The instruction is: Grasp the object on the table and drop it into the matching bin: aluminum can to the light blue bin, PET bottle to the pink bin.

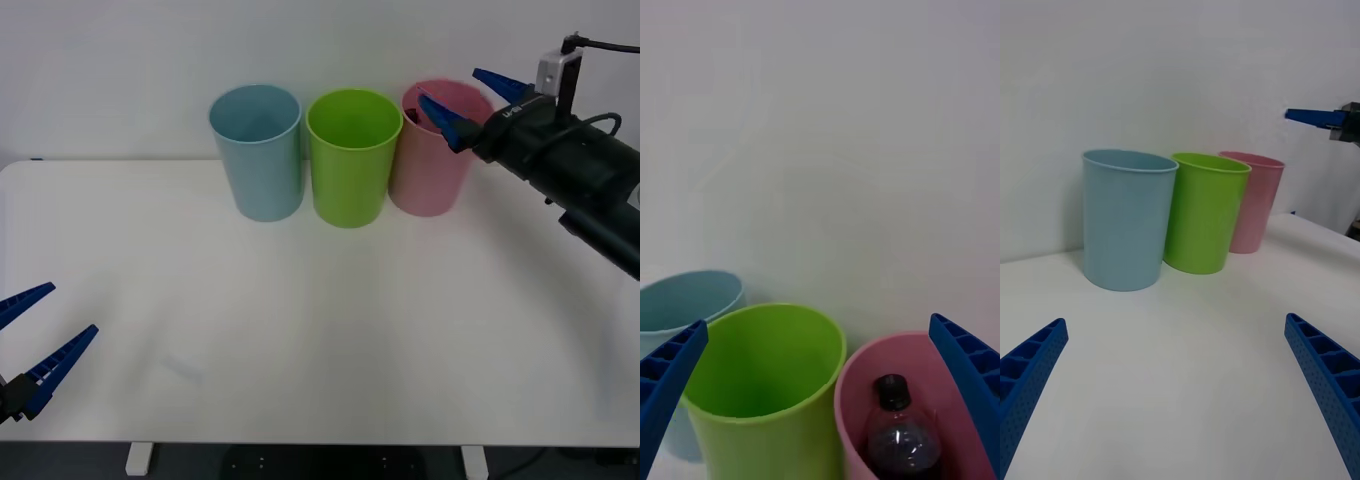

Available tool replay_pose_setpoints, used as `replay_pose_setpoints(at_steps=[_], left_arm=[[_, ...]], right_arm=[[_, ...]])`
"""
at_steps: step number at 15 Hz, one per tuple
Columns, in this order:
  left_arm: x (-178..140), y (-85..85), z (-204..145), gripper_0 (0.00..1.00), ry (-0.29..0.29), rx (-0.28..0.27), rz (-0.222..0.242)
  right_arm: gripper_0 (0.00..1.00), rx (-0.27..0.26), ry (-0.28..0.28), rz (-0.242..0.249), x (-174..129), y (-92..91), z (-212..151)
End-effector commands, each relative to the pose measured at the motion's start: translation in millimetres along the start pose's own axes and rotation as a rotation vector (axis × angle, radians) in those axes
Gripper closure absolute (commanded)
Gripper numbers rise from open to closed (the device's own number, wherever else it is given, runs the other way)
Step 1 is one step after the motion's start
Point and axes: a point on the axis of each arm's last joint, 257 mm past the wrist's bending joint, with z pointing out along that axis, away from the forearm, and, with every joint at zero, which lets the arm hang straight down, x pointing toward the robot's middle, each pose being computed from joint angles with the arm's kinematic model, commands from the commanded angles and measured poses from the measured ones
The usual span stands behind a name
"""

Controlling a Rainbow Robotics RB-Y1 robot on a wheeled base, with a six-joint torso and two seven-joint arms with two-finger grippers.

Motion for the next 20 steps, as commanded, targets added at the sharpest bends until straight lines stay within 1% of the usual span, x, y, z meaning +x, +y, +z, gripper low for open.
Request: replay_pose_setpoints(at_steps=[1,2,6,10,11,12,13,16,20], left_arm=[[0.0,0.0,0.0,0.00,0.000,0.000,0.000],[0.0,0.0,0.0,0.00,0.000,0.000,0.000],[0.0,0.0,0.0,0.00,0.000,0.000,0.000],[0.0,0.0,0.0,0.00,0.000,0.000,0.000],[0.0,0.0,0.0,0.00,0.000,0.000,0.000],[0.0,0.0,0.0,0.00,0.000,0.000,0.000],[0.0,0.0,0.0,0.00,0.000,0.000,0.000],[0.0,0.0,0.0,0.00,0.000,0.000,0.000],[0.0,0.0,0.0,0.00,0.000,0.000,0.000]], right_arm=[[0.00,-0.079,0.022,0.000,11.0,17.3,-25.4],[0.00,-0.099,0.025,0.003,13.0,21.2,-31.6],[0.00,-0.195,0.055,-0.025,25.4,36.0,-62.9],[0.00,-0.285,0.099,-0.036,48.5,54.0,-98.2],[0.00,-0.305,0.109,-0.048,54.8,58.3,-106.9],[0.00,-0.320,0.114,-0.086,60.3,61.2,-114.8],[0.00,-0.331,0.121,-0.084,67.5,65.3,-123.5],[0.00,-0.388,0.149,-0.050,84.0,82.8,-144.4],[0.00,-0.415,0.178,-0.005,102.8,98.8,-165.3]])
